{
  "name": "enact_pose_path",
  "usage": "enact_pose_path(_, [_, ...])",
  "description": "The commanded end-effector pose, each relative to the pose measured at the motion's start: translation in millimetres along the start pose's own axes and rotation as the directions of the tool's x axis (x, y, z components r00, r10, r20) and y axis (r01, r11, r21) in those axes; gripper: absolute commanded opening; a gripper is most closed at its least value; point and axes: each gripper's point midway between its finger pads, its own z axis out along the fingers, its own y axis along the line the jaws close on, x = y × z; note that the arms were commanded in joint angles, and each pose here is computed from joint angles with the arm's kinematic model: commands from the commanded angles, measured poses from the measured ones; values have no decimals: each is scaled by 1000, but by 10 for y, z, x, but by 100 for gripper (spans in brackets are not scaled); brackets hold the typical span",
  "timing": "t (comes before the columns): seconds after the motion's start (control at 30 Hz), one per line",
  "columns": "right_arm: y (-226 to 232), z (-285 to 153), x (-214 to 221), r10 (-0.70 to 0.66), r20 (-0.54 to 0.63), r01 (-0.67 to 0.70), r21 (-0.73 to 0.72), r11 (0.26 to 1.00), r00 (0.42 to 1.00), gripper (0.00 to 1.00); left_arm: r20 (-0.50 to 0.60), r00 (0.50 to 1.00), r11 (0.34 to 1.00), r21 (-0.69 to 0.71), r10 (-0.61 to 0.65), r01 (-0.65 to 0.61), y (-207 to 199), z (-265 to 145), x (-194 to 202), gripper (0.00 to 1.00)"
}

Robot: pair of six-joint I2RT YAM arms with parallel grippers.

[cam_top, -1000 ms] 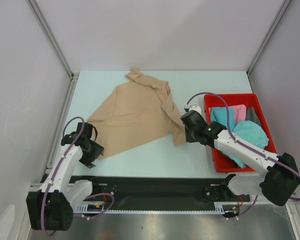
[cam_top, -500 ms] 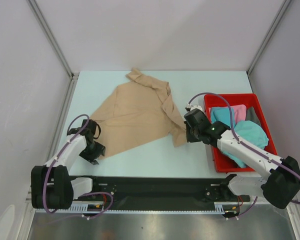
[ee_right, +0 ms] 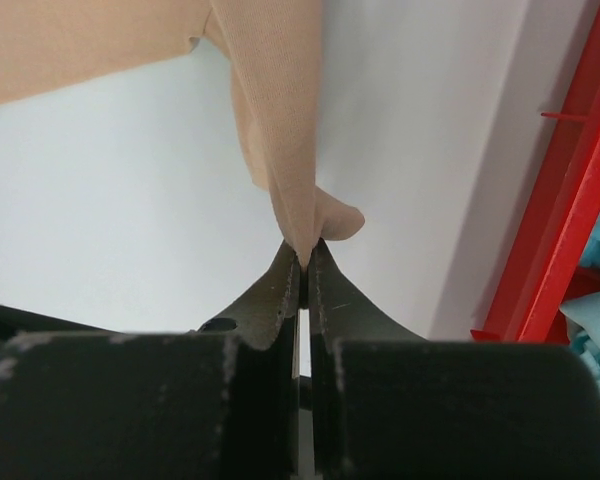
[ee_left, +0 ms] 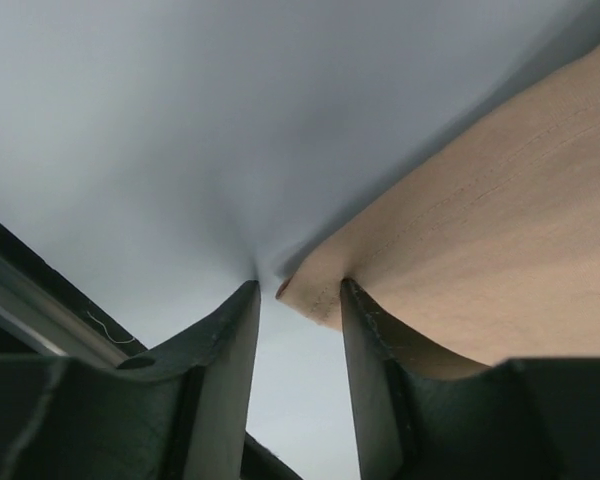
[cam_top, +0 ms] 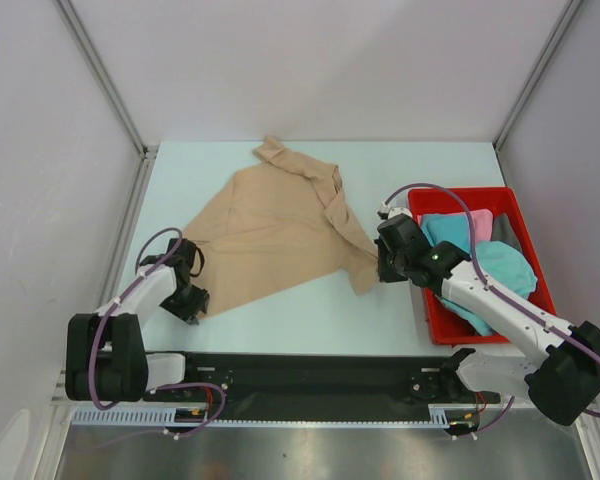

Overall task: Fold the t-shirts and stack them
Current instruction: Flatten the tshirt out

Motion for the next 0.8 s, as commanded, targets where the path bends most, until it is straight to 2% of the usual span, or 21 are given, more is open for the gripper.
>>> enact_pose_path(0.0, [10, -110, -93, -4, 30, 4, -19, 1000, 1000, 0, 19, 999, 999, 12, -30, 30, -56, 92, -42, 42])
enact_pose_path(0.1, [4, -137, -132, -5, 34, 6, -13, 1000, 999, 0, 25, 999, 1000, 19, -21, 21, -111, 120, -74, 27])
enact_pose_path(0.13, [1, -143, -152, -4, 36, 4, -12, 1000, 999, 0, 35, 999, 1000, 24, -20, 19, -143, 120, -103, 10])
enact_pose_path(0.17, [12, -165, -205, 1, 42, 0, -17, 1000, 999, 0, 35, 999, 1000, 25, -15, 14, -156, 106, -115, 0])
enact_pose_path(0.27, [-4, -207, -382, 42, 64, -40, -38, 998, 997, 0, 89, 996, 999, 41, 23, -26, -245, -113, -299, 0])
enact_pose_path(0.3, [14, -256, -570, 71, 95, -66, -57, 996, 993, 0, 122, 992, 997, 54, 42, -48, -266, -221, -383, 0])
enact_pose_path(0.37, [8, -310, -816, 152, 112, -139, -111, 984, 982, 0, 209, 977, 994, 98, 32, -53, -359, -584, -626, 0])
enact_pose_path(0.43, [93, -439, -1214, 211, 157, -182, -180, 967, 965, 0, 307, 952, 971, 225, 4, -77, -490, -1141, -867, 0])
enact_pose_path(0.47, [69, -498, -1378, 287, 155, -249, -225, 942, 945, 0, 346, 938, 961, 263, -12, -85, -513, -1344, -955, 0])
enact_pose_path(0.53, [84, -638, -1797, 387, 175, -319, -322, 891, 905, 0, 430, 901, 918, 379, -61, -119, -581, -1952, -1154, 0])
enact_pose_path(0.57, [147, -721, -1912, 427, 147, -343, -395, 852, 892, 0, 455, 887, 902, 412, -80, -130, -598, -2141, -1214, 0])
enact_pose_path(0.6, [46, -798, -2127, 501, 157, -399, -429, 811, 851, 0, 480, 873, 888, 435, -86, -151, -616, -2311, -1269, 0])
enact_pose_path(0.63, [52, -916, -2372, 522, 179, -393, -471, 790, 834, 0, 512, 848, 855, 493, -136, -161, -638, -2652, -1369, 0])
enact_pose_path(0.7, [21, -1084, -2695, 549, 217, -374, -532, 760, 807, 0, 552, 818, 819, 538, -162, -200, -686, -2963, -1465, 0])
enact_pose_path(0.73, [5, -1031, -2813, 558, 215, -376, -544, 750, 801, 0, 578, 787, 780, 587, -216, -217, -722, -3278, -1567, 0])
enact_pose_path(0.77, [48, -1258, -3022, 557, 251, -327, -596, 733, 791, 0, 592, 769, 762, 606, -241, -228, -736, -3433, -1623, 0])
